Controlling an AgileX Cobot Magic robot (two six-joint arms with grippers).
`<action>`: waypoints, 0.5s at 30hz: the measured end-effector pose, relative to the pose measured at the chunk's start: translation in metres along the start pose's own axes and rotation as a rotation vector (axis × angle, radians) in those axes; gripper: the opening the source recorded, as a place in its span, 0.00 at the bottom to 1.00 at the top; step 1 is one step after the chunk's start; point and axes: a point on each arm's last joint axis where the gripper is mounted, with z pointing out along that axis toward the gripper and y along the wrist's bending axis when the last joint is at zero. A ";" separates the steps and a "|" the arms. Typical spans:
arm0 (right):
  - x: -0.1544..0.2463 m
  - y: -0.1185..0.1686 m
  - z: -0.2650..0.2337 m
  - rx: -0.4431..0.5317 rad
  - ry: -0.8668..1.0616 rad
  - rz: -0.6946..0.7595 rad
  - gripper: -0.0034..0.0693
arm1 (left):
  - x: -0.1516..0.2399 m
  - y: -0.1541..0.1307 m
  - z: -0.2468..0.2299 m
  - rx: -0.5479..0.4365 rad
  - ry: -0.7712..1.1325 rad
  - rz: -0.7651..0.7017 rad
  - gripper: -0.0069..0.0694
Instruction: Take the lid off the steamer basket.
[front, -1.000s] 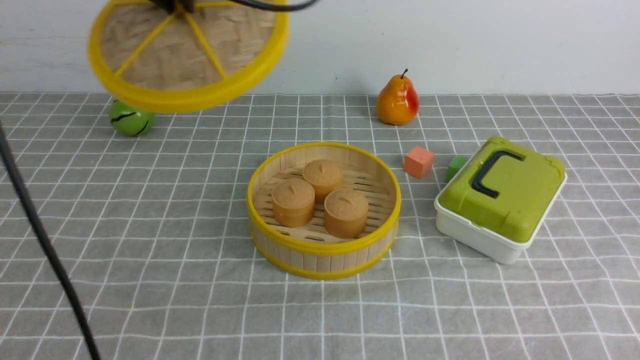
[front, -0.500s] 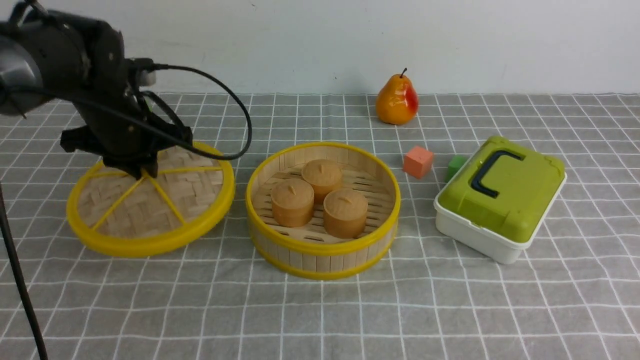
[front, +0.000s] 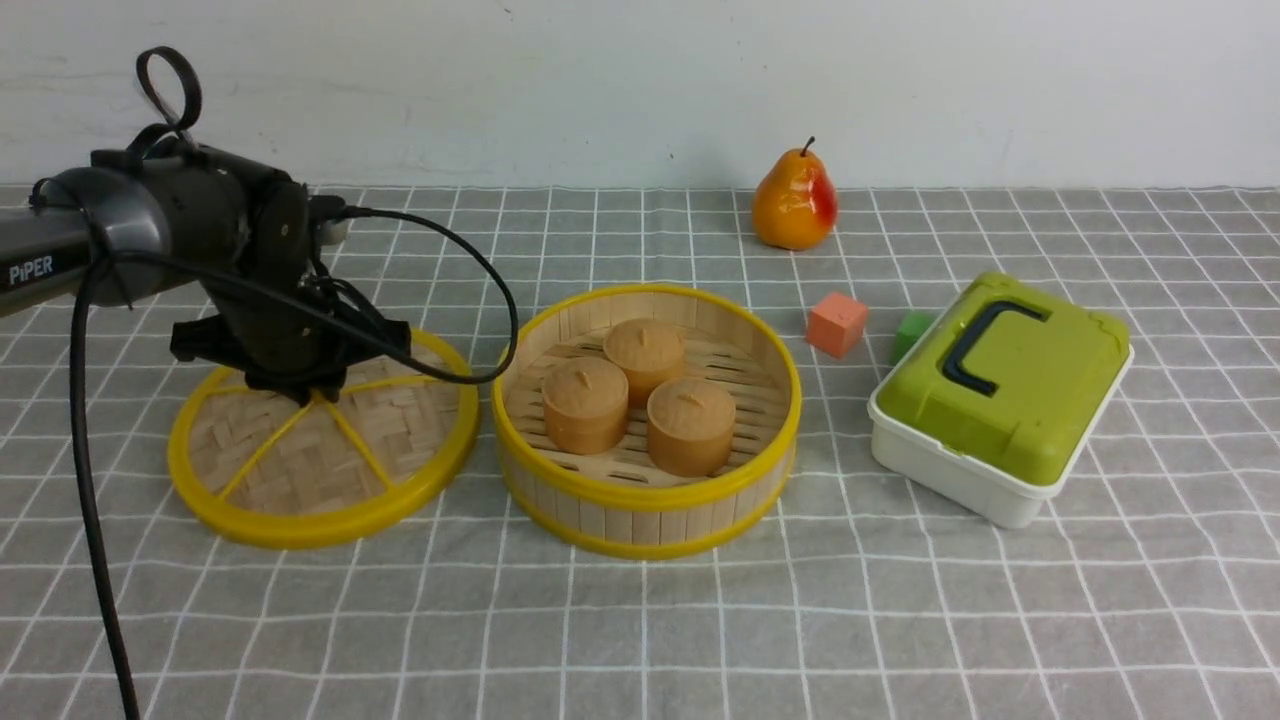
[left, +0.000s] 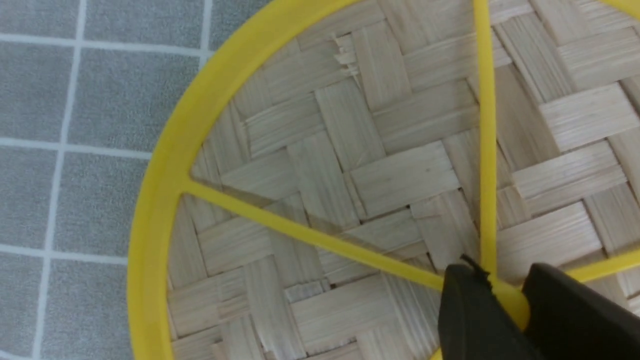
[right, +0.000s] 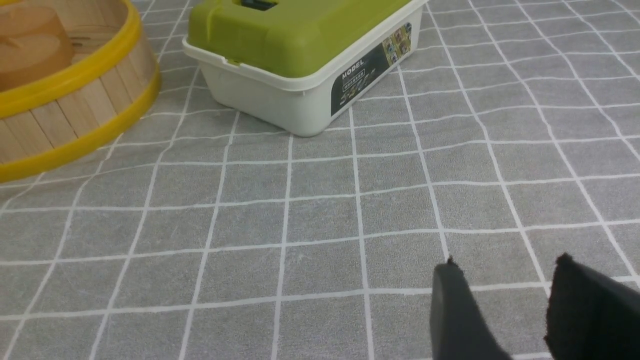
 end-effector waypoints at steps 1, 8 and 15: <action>0.000 0.000 0.000 0.000 0.000 0.000 0.38 | 0.000 0.000 0.000 0.001 -0.003 0.000 0.34; 0.000 0.000 0.000 0.000 0.000 0.000 0.38 | -0.007 0.002 -0.029 0.017 -0.054 -0.014 0.59; 0.000 0.000 0.000 0.000 0.000 0.000 0.38 | -0.028 0.015 -0.154 0.106 -0.352 -0.066 0.47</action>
